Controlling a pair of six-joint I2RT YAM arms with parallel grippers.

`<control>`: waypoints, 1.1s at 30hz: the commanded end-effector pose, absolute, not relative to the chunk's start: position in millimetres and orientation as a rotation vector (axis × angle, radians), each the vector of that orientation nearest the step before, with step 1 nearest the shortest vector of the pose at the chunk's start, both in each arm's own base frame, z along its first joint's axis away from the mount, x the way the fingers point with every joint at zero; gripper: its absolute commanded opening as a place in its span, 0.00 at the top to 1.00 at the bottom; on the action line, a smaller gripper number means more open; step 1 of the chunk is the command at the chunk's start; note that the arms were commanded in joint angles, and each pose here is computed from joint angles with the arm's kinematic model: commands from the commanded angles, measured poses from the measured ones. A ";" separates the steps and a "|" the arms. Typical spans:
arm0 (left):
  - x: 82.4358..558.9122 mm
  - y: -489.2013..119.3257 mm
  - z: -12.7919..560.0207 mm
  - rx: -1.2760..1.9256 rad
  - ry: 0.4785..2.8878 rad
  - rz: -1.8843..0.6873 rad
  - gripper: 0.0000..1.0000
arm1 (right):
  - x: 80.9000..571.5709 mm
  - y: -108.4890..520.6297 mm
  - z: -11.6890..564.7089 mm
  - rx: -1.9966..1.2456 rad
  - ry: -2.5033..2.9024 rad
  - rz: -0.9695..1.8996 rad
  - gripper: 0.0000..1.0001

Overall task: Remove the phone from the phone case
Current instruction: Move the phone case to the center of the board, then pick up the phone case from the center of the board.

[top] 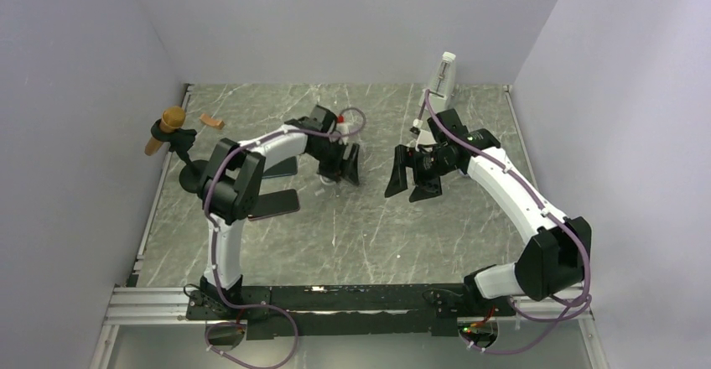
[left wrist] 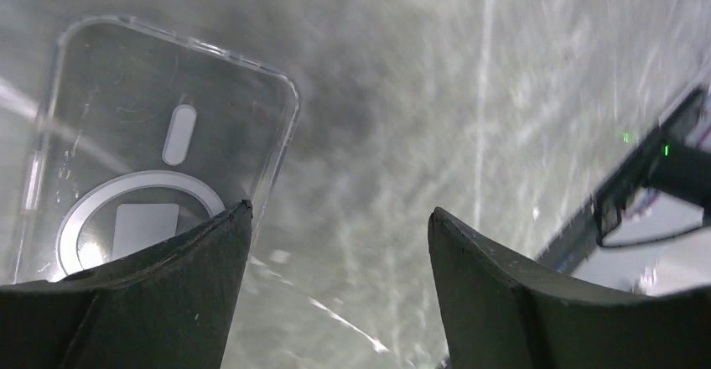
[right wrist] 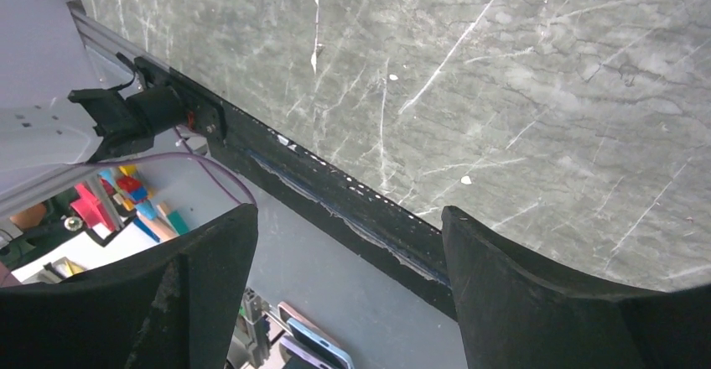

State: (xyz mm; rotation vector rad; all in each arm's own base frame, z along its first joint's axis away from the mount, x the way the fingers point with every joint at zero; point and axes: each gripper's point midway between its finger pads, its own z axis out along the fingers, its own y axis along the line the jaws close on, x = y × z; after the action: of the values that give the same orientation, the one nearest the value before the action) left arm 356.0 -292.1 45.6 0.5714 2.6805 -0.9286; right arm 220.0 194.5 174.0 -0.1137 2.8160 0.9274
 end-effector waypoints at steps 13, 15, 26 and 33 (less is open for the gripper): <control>249.4 -265.0 166.0 0.453 2.512 -0.915 0.01 | 236.2 179.2 166.1 -0.317 2.545 0.771 0.18; 237.9 -244.7 172.5 0.338 2.522 -0.865 0.01 | 241.5 187.1 160.7 -0.386 2.529 0.756 0.19; 176.9 -120.2 201.1 -0.259 2.433 -0.493 0.01 | 252.8 281.9 98.8 -1.139 2.461 0.440 0.25; 149.9 -84.5 251.6 -0.236 2.097 -0.564 0.01 | 277.0 326.6 64.2 -1.369 2.397 0.289 0.33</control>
State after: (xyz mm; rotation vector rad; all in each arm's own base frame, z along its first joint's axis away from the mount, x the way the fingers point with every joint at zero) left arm 159.0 -107.6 236.4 -0.2055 2.2252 -0.5970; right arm 253.2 312.2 64.7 -1.2480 2.5214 0.4269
